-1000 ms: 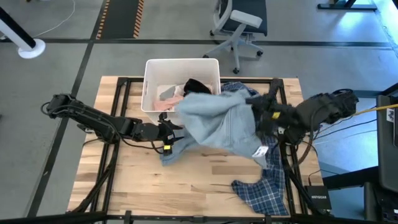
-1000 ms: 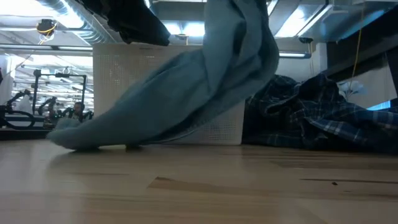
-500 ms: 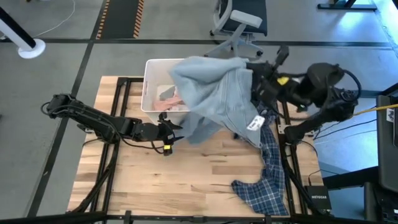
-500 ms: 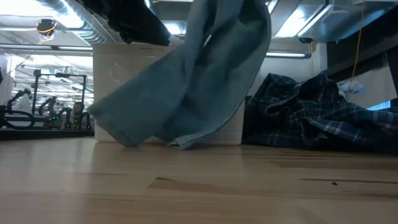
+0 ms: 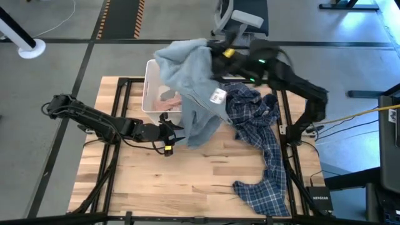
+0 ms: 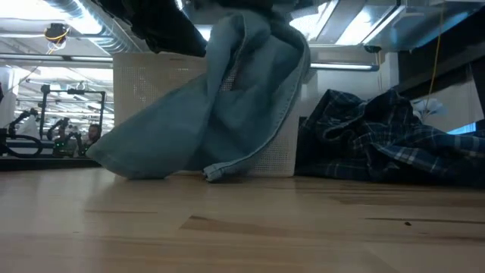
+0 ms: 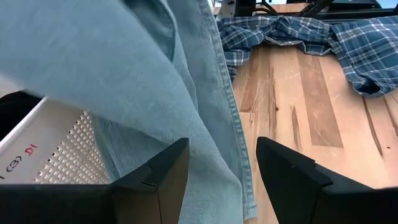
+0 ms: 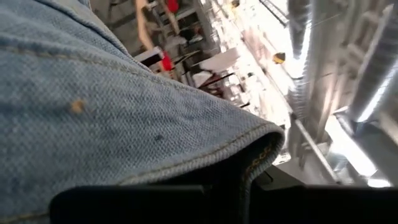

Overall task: Sort clothes
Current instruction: Put the blue jeans into the white bin

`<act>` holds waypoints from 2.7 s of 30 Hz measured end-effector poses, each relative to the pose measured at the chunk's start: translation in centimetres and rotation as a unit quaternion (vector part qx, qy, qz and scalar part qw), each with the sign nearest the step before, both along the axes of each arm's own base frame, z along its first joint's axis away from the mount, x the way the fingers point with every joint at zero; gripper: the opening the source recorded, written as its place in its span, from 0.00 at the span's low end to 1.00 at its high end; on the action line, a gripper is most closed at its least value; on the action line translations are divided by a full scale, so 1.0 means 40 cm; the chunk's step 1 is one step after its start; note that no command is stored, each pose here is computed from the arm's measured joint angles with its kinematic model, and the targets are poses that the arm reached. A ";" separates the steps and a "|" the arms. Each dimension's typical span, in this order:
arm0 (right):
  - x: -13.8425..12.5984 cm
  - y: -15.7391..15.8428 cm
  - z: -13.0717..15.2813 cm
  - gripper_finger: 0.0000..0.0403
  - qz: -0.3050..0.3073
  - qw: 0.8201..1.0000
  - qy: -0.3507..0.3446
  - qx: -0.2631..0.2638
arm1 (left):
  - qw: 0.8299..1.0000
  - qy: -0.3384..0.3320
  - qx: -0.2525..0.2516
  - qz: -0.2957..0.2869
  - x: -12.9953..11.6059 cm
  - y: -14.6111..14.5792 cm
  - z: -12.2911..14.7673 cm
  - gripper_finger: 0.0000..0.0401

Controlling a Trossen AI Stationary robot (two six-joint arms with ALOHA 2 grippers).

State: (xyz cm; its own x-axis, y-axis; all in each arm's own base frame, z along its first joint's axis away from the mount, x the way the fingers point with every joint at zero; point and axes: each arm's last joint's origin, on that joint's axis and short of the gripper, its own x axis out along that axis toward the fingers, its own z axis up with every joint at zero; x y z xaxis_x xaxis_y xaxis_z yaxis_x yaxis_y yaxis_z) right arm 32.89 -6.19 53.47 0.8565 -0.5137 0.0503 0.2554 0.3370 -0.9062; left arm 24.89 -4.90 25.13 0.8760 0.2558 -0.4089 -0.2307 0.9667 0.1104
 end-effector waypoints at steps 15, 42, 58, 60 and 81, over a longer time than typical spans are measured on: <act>0.230 -0.220 -0.281 0.09 0.018 0.987 0.135 0.084 | 1.000 0.007 0.009 -0.004 -0.001 0.000 -0.002 0.45; 0.305 -0.305 -0.492 0.38 -0.063 0.954 0.232 0.179 | 1.000 0.017 0.022 -0.009 -0.003 0.001 -0.005 0.45; 0.117 -0.175 -0.204 0.54 -0.051 0.979 0.174 0.092 | 0.999 0.019 0.024 -0.010 -0.003 0.001 -0.005 0.45; 0.093 -0.150 -0.184 0.54 -0.043 0.979 0.178 0.095 | 0.999 0.020 0.024 -0.010 -0.003 0.001 -0.006 0.45; -0.037 0.244 -0.281 0.54 0.007 0.880 0.427 0.207 | 1.000 0.021 0.022 -0.009 -0.003 0.001 -0.006 0.45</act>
State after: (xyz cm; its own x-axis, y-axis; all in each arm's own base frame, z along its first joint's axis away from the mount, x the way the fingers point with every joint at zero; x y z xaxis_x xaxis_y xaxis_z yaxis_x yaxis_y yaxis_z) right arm 31.42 3.59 42.22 0.4977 -0.3257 -0.8039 -0.4662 0.6811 -0.5645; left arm 24.75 -4.86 24.88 0.8635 0.2582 -0.4333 -0.2072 0.9648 0.1621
